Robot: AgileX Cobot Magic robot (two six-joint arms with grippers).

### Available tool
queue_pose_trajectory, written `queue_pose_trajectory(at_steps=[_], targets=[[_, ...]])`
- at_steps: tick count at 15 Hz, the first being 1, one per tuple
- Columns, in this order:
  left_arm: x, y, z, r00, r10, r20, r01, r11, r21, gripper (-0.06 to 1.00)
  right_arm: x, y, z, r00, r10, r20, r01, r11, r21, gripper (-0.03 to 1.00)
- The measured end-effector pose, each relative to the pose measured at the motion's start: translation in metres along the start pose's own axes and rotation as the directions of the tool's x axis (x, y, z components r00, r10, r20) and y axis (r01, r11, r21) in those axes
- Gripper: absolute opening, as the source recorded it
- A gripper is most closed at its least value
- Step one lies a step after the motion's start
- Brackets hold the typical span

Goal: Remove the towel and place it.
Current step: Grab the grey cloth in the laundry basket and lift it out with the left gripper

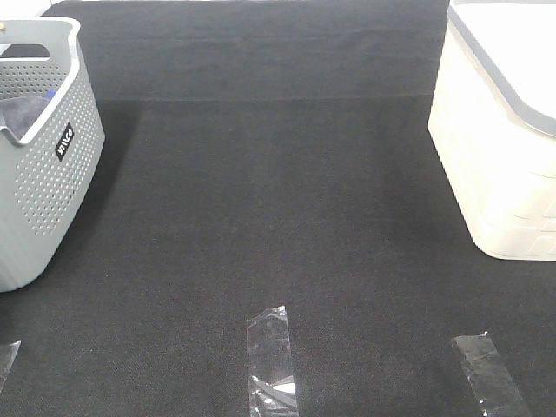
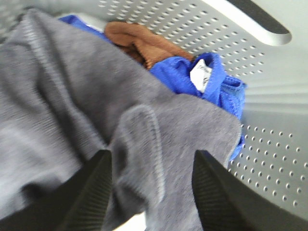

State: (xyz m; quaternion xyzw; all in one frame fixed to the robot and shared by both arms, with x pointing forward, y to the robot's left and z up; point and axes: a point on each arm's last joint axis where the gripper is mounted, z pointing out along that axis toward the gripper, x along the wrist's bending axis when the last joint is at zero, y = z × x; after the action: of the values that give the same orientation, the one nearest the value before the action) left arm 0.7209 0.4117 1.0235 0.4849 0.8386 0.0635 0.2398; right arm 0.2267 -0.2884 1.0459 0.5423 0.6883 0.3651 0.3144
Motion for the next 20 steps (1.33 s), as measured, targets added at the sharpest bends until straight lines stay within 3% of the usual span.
queue_pose_trajectory(at_steps=[2,6,12,14,15,16,20], targets=[[-0.0032,-0.0031,0.0107,1.0,0.007,-0.001,-0.007,1.0,0.019,0.48,0.0,0.0,0.0,1.0,0.0,0.0,0.0,1.0,0.0,0.79],[-0.0017,-0.0036,0.0128,1.0,0.018,-0.021,-0.018,1.0,0.023,0.29,0.0,0.0,0.0,1.0,0.0,0.0,0.0,1.0,0.0,0.79],[0.0028,-0.0055,0.0124,0.997,0.042,-0.068,-0.039,0.998,0.047,0.37,0.0,0.0,0.0,1.0,0.0,0.0,0.0,1.0,0.0,0.79],[0.0045,-0.0056,0.0128,0.995,0.051,-0.086,-0.046,0.998,0.05,0.25,0.0,0.0,0.0,1.0,0.0,0.0,0.0,1.0,0.0,0.79],[0.0049,-0.0063,0.0127,0.995,0.052,-0.089,-0.047,0.997,0.058,0.08,0.0,0.0,0.0,1.0,0.0,0.0,0.0,1.0,0.0,0.79],[0.005,-0.0067,0.0127,0.995,0.052,-0.091,-0.047,0.997,0.063,0.01,0.0,0.0,0.0,1.0,0.0,0.0,0.0,1.0,0.0,0.79],[0.0043,-0.0065,0.0103,0.995,0.053,-0.09,-0.048,0.997,0.059,0.0,0.0,0.0,0.0,1.0,0.0,0.0,0.0,1.0,0.0,0.79]])
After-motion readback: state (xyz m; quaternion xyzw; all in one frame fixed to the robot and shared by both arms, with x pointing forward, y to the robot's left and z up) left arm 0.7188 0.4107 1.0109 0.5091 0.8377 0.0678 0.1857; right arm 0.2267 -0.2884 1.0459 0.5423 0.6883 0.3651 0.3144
